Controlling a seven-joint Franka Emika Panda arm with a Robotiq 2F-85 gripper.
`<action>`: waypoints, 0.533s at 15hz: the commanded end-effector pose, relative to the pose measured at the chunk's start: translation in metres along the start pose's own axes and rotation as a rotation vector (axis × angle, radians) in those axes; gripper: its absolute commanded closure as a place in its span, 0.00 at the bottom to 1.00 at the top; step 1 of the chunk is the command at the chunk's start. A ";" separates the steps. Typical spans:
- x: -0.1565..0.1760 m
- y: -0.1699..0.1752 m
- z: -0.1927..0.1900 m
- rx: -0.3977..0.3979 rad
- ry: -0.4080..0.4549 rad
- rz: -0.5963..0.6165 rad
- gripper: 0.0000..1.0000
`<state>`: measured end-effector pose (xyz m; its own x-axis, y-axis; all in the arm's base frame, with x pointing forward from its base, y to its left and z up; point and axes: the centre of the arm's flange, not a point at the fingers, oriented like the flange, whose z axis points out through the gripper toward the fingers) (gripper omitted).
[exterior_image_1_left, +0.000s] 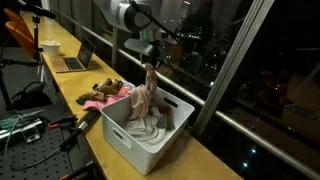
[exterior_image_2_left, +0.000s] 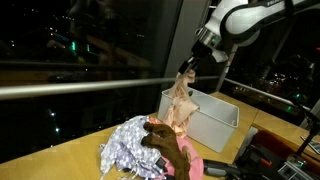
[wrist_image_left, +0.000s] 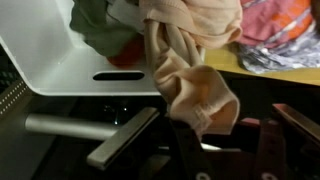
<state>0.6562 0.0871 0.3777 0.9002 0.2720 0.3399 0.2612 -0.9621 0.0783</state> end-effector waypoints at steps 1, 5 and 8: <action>0.004 -0.059 -0.082 0.027 0.070 -0.058 1.00; 0.014 -0.149 -0.158 0.067 0.150 -0.192 1.00; 0.008 -0.229 -0.207 0.093 0.177 -0.275 1.00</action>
<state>0.5681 0.2526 0.5214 0.7493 0.4644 0.4721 0.4803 -0.8719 0.0954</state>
